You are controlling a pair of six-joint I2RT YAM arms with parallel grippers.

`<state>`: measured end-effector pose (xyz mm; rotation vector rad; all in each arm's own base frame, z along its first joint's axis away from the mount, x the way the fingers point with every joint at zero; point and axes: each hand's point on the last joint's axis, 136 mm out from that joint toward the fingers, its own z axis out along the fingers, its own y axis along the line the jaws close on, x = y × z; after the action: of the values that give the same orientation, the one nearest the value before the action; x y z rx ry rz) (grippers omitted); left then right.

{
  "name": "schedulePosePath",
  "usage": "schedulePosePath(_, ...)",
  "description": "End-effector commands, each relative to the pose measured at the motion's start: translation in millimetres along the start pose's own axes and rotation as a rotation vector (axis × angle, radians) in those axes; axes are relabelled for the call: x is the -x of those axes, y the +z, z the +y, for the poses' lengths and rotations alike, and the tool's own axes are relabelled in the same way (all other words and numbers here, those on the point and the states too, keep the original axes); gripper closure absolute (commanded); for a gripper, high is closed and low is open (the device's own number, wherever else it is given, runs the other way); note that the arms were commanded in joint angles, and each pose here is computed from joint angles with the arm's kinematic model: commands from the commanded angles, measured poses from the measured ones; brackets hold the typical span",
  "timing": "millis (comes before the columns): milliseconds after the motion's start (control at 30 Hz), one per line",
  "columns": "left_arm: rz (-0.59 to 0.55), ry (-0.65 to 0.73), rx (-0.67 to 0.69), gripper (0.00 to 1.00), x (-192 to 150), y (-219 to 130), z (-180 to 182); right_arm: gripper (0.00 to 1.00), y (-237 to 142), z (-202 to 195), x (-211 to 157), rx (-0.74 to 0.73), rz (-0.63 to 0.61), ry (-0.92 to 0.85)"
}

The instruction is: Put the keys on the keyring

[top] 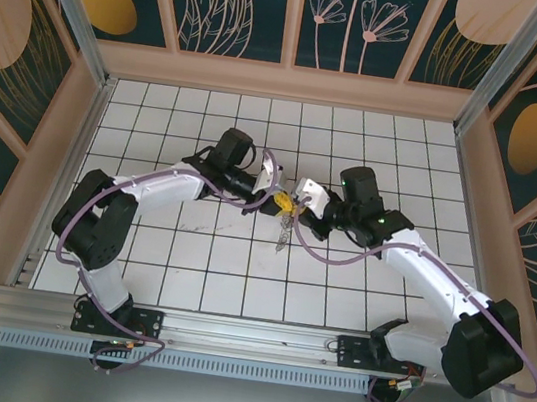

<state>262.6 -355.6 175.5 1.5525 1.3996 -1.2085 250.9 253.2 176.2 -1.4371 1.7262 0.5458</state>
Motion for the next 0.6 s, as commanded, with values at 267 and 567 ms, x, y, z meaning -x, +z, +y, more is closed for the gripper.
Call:
schedulePosePath(267, -0.293, 0.049, -0.068, 1.00, 63, -13, -26, 0.85, -20, 13, 34, 0.061, -0.347, -0.016)
schedulePosePath(567, -0.338, 0.055, -0.046, 1.00, 72, -19, -30, 0.97, -21, 1, 33, 0.019, -0.368, -0.013)
